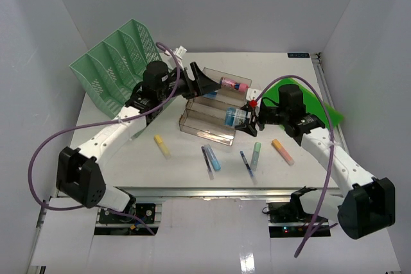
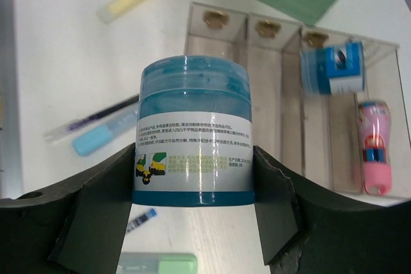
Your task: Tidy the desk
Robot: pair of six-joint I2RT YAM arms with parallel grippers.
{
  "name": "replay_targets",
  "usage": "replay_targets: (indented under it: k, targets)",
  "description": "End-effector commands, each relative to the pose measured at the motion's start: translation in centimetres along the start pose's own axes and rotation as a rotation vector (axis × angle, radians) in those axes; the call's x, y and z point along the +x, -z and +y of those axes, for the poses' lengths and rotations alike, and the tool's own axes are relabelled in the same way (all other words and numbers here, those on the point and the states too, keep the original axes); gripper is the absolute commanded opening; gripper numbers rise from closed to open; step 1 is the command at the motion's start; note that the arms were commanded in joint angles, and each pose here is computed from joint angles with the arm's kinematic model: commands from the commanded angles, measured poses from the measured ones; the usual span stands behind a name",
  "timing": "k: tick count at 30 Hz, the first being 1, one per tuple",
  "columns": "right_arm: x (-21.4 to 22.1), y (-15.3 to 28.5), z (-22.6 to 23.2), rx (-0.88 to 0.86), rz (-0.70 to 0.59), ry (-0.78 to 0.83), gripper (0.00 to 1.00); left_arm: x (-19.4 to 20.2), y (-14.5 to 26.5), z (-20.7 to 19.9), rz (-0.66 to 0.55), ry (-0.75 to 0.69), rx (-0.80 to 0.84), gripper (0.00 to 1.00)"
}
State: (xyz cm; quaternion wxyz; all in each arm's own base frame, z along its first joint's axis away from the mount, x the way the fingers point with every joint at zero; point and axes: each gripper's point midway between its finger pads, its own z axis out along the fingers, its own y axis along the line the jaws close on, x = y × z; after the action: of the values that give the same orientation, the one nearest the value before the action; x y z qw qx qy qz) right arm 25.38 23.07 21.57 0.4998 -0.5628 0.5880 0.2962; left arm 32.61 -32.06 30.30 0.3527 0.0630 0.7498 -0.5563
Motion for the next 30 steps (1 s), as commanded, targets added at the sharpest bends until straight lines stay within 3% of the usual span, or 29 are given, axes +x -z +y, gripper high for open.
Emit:
replay_targets:
  k: [1, 3, 6, 13, 23, 26, 30]
  targets:
    - [0.4, 0.5, -5.7, 0.104, 0.05, 0.036, 0.09, -0.8, 5.1, 5.0, -0.054, -0.189, -0.377, 0.93]
    - [1.4, -0.1, -7.6, 0.13, 0.099, 0.029, 0.1, 0.1, 6.7, 5.2, -0.065, -0.212, -0.391, 0.93]
    - [2.4, -1.8, -11.1, 0.149, 0.143, 0.016, 0.1, 4.6, 8.9, 7.5, -0.014, -0.182, -0.416, 0.93]
    - [4.4, -5.4, -16.7, 0.158, 0.196, -0.003, 0.13, 9.3, 13.7, 7.7, -0.067, -0.142, -0.39, 0.93]
    - [8.9, -9.0, -19.5, 0.163, 0.255, -0.083, 0.22, 12.3, 15.8, 8.4, -0.111, -0.039, -0.368, 0.98]
    - [9.8, -9.5, -19.3, 0.154, 0.263, -0.103, 0.38, 13.2, 15.5, 9.1, -0.098, 0.0, -0.365, 0.98]
    - [9.7, -9.2, -18.7, 0.153, 0.265, -0.111, 0.8, 14.1, 15.1, 9.6, -0.085, 0.038, -0.35, 0.98]
